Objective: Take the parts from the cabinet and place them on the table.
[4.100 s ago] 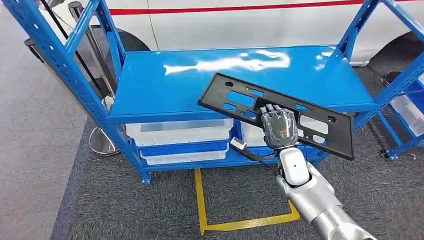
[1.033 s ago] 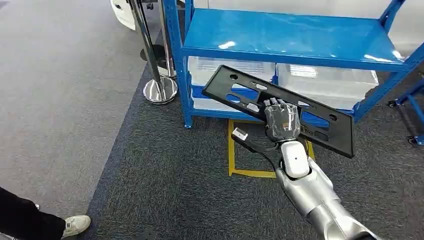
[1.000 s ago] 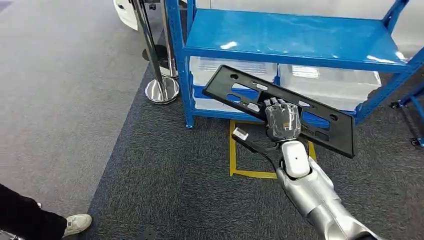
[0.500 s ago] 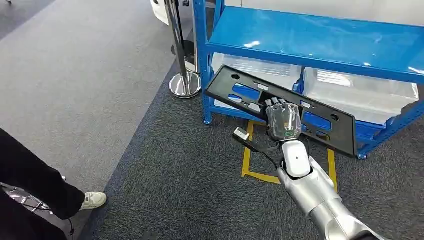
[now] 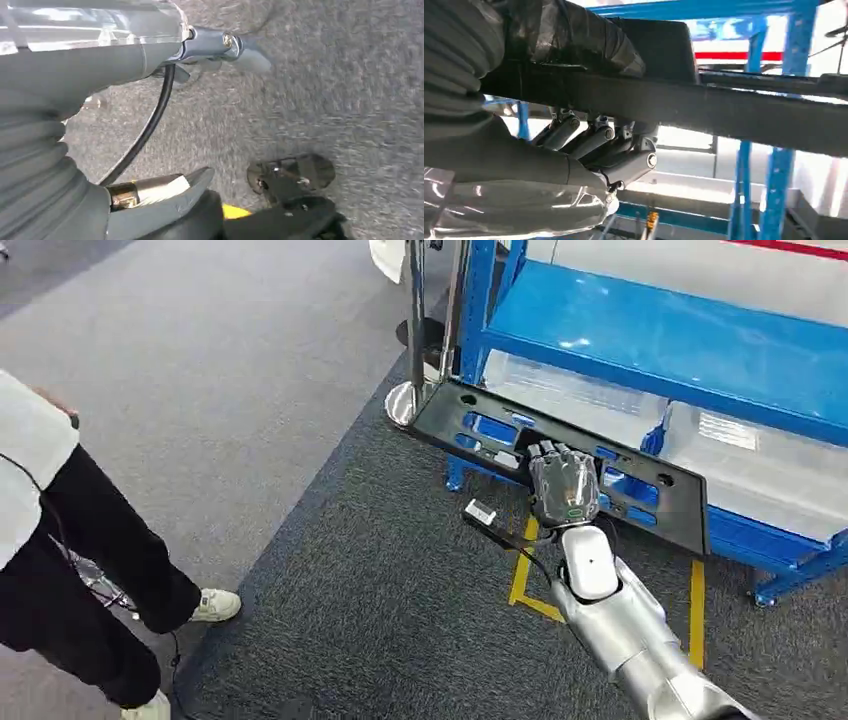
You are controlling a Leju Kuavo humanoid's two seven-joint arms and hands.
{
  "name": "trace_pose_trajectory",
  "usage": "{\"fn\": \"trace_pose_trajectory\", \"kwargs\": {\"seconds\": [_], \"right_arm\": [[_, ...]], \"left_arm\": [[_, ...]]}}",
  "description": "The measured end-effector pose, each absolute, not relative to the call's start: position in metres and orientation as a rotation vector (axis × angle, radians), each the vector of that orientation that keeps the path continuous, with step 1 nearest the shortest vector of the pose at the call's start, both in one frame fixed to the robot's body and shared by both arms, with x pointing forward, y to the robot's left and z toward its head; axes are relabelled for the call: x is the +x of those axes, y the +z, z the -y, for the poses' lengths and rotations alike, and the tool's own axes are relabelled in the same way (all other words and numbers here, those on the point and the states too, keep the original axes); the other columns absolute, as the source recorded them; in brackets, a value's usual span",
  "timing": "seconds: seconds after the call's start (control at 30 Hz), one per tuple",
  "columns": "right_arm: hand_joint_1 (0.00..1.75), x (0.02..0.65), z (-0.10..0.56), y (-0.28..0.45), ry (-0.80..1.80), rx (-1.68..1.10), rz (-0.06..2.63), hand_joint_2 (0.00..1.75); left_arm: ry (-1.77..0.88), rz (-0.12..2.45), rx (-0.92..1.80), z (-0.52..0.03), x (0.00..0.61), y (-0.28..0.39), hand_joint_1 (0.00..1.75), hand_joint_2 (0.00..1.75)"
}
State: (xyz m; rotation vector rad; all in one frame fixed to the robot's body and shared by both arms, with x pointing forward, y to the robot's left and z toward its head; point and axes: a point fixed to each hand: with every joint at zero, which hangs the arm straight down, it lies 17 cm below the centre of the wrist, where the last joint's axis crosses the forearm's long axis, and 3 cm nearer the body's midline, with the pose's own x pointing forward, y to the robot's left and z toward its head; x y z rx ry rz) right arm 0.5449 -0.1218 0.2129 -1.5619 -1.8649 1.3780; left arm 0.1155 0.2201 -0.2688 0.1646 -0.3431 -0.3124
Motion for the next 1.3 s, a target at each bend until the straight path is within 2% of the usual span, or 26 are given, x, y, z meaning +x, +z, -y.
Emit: {"fn": "trace_pose_trajectory", "kwargs": {"seconds": [1.3], "right_arm": [[1.75,0.542,0.133,0.199,1.391,-1.561,1.835,1.75]], "left_arm": [[-0.345,0.303,0.157,-0.216,0.109,-0.27,0.0,1.75]]}}
